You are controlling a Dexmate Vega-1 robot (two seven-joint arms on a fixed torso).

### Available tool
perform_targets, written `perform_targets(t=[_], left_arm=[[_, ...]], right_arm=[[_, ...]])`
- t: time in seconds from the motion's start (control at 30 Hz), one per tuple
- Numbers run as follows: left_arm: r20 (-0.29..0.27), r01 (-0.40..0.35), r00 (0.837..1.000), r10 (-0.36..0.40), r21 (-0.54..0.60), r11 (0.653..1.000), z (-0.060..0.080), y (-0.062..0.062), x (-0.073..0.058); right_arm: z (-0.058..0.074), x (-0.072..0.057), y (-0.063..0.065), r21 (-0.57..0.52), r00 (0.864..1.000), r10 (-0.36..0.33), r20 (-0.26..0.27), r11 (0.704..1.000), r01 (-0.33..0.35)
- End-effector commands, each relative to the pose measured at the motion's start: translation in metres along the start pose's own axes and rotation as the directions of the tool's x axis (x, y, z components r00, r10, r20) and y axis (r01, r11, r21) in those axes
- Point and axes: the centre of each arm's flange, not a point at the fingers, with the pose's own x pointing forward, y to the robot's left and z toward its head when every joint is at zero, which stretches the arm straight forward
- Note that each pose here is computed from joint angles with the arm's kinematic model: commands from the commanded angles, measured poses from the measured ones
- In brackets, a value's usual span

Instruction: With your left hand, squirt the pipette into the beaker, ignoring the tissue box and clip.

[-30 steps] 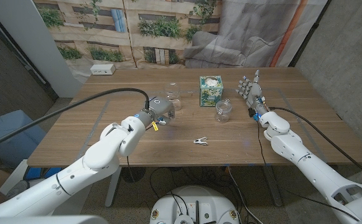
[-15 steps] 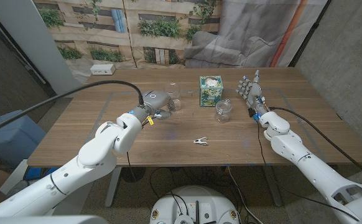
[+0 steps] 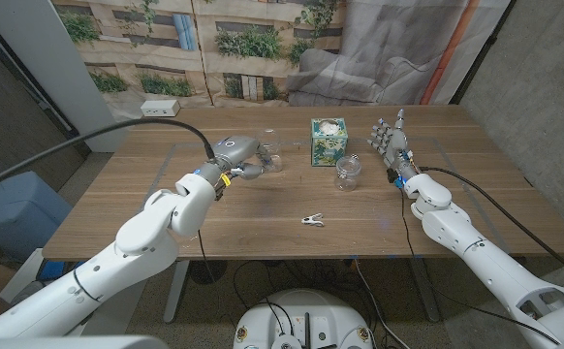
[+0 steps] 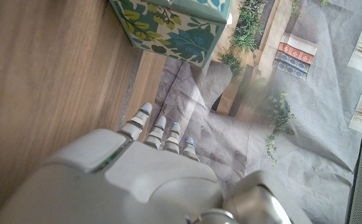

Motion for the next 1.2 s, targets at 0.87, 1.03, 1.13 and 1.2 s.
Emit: perform_targets(t=[0.87,1.03,1.13,1.2], left_arm=[[-0.171,-0.183,0.978,0.119,-0.429,0.884,-0.045,0.003,-0.015],[-0.192,-0.196,0.974,0.117,-0.468,0.862,-0.05,0.002,-0.016],[-0.203,-0.209,0.972,0.123,-0.487,0.848,-0.053,0.002,-0.015],[-0.209,-0.215,0.97,0.124,-0.502,0.838,-0.054,0.001,-0.015]], right_arm=[[0.0,0.0,0.0,0.0,1.0,0.0,0.0,1.0,0.0],[0.0,0.0,0.0,0.0,1.0,0.0,0.0,1.0,0.0],[0.0,0.0,0.0,0.0,1.0,0.0,0.0,1.0,0.0],[0.0,0.0,0.0,0.0,1.0,0.0,0.0,1.0,0.0]])
